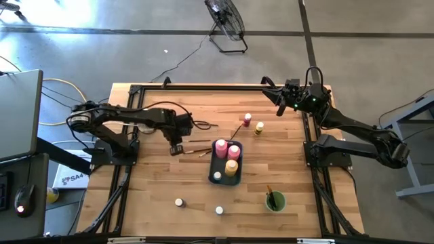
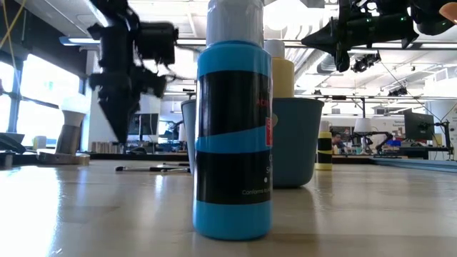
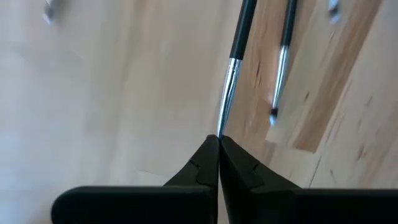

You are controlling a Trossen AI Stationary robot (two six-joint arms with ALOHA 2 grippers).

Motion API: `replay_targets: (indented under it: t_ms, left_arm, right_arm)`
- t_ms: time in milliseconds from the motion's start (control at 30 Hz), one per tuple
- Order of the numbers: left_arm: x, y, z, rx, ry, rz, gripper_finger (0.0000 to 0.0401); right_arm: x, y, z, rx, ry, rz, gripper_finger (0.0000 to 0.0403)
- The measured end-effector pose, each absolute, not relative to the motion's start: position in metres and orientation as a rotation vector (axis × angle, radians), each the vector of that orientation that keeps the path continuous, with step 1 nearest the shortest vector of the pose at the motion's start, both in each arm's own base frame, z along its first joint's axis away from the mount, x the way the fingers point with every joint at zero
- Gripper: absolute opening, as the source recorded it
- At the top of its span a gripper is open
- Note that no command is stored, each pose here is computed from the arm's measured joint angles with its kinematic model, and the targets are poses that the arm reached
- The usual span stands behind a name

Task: Pick & Place Paint Supplies
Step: Put the black and silver paint brush into the green cup

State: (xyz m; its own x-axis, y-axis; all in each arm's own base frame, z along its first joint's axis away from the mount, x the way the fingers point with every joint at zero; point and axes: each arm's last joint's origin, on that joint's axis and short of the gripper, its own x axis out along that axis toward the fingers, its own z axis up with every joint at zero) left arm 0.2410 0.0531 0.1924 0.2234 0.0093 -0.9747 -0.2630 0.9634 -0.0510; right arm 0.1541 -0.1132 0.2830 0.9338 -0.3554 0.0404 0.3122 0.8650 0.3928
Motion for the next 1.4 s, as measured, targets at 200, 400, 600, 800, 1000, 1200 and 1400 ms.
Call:
replay_targets:
  t_ms: [200, 400, 600, 800, 1000, 1200, 1400]
  left_arm:
    - [0.247, 0.056, 0.222, -0.180, 1.323, 0.234, 0.0000]
    - [0.251, 0.060, 0.258, -0.106, 1.326, 0.329, 0.0000]
    - [0.250, 0.062, 0.302, -0.085, 1.317, 0.370, 0.0000]
    - [0.250, 0.061, 0.340, -0.150, 1.233, 0.383, 0.0000]
    - [0.250, 0.060, 0.360, -0.189, 1.166, 0.385, 0.0000]
    - [0.250, 0.059, 0.362, -0.226, 1.157, 0.367, 0.0000]
    - [0.250, 0.056, 0.362, -0.287, 1.162, 0.343, 0.0000]
  right_arm:
    - [0.154, -0.113, 0.283, 0.389, -0.113, -0.350, 0.0002]
    - [0.154, -0.113, 0.285, 0.379, -0.131, -0.346, 0.0002]
    - [0.154, -0.111, 0.291, 0.344, -0.179, -0.290, 0.0002]
    - [0.154, -0.108, 0.297, 0.318, -0.202, -0.173, 0.0002]
    - [0.154, -0.106, 0.296, 0.400, -0.182, -0.089, 0.0002]
    - [0.157, -0.102, 0.303, 0.408, -0.138, -0.028, 0.0002]
    - [0.165, -0.090, 0.327, 0.330, 0.021, -0.026, 0.0002]
